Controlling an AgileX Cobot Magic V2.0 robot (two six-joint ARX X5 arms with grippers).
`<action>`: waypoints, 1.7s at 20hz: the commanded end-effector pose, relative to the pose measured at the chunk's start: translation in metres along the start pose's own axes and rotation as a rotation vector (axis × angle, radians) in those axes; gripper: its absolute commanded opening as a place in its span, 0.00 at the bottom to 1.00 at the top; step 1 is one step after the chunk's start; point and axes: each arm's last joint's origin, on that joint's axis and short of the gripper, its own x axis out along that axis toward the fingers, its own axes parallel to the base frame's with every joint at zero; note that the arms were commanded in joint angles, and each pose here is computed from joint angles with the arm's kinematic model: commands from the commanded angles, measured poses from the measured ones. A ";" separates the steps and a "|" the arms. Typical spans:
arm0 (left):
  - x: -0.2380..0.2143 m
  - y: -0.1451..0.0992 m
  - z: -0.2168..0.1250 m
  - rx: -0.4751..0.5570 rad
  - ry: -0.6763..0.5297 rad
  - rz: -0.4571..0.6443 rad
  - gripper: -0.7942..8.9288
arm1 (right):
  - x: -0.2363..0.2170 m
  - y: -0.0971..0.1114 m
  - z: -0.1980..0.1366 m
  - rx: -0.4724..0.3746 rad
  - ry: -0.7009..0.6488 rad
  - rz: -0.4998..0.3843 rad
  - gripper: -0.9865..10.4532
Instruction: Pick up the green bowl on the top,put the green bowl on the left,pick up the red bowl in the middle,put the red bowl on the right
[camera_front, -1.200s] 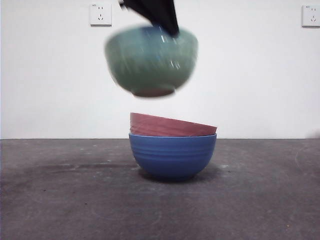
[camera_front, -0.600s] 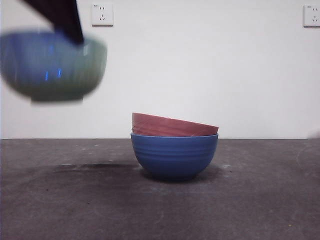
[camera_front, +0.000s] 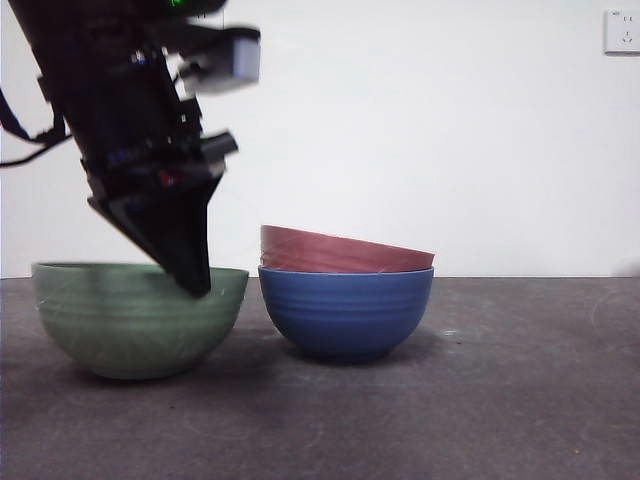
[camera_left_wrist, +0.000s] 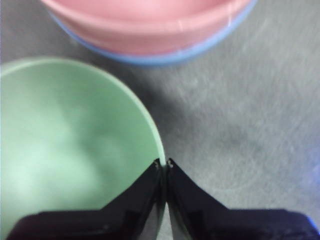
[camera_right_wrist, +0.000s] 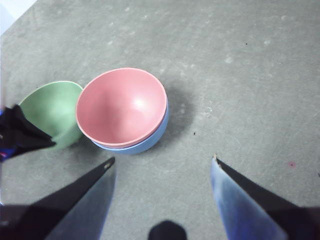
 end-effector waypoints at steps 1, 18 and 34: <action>0.004 -0.001 -0.005 0.015 0.046 -0.005 0.20 | 0.000 0.000 0.001 0.006 -0.007 0.003 0.36; -0.188 0.027 -0.025 -0.218 -0.494 0.094 0.41 | 0.117 0.075 0.045 -0.303 0.264 0.201 0.42; -0.238 0.025 -0.091 -0.311 -0.550 0.195 0.40 | 0.246 0.128 0.005 -0.459 0.451 0.206 0.07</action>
